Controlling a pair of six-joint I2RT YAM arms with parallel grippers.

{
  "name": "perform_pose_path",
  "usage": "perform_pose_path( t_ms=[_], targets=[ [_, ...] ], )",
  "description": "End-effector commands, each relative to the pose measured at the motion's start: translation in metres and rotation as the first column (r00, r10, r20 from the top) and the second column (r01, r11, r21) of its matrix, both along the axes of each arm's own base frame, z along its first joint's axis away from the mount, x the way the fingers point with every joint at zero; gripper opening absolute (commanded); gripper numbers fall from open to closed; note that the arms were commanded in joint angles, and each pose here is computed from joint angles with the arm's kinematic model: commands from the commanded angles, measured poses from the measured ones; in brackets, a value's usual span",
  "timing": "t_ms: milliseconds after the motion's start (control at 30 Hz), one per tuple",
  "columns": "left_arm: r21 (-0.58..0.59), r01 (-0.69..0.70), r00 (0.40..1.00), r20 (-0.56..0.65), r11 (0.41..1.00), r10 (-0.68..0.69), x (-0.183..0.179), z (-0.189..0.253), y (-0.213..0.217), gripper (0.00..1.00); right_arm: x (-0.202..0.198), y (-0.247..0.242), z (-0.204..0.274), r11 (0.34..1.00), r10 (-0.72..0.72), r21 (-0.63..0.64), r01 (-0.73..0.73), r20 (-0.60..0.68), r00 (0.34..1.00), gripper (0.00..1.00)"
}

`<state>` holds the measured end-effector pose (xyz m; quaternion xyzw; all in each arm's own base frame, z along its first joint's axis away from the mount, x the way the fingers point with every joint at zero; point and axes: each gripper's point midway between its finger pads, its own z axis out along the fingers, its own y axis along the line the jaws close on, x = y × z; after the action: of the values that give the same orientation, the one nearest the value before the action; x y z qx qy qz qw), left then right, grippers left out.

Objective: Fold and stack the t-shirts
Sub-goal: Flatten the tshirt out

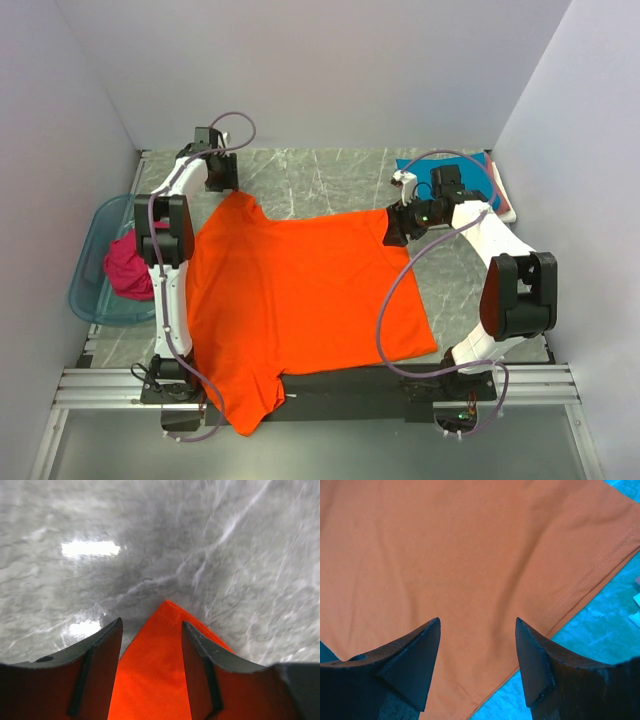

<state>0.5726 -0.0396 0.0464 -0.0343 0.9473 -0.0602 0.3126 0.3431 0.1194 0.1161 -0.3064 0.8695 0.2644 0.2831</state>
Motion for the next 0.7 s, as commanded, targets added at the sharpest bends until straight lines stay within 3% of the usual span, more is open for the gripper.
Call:
perform_pose_path(
  t_ms=[0, 233, 400, 667],
  targets=[
    [-0.012, 0.124, 0.992, -0.018, 0.992, -0.124, -0.008, -0.007, -0.008, 0.56, 0.002, 0.000, 0.005, 1.000, 0.009, 0.020, -0.009, 0.018, 1.000, 0.68],
    [0.006, 0.167, 0.985, -0.040, 0.986, -0.166, -0.010, -0.020, -0.007, 0.55, 0.001, 0.001, 0.004, 1.000, 0.012, 0.023, -0.012, 0.011, 1.000, 0.68],
    [0.052, 0.152, 0.986, -0.073, 0.987, -0.148, -0.012, -0.036, -0.006, 0.49, 0.000, 0.000, 0.008, 0.999, 0.009, 0.031, -0.009, 0.016, 1.000, 0.68],
    [0.238, 0.145, 0.987, -0.104, 0.960, -0.123, -0.015, -0.047, -0.004, 0.45, 0.000, -0.003, 0.011, 0.999, 0.006, 0.052, -0.006, 0.015, 1.000, 0.68]
  ],
)
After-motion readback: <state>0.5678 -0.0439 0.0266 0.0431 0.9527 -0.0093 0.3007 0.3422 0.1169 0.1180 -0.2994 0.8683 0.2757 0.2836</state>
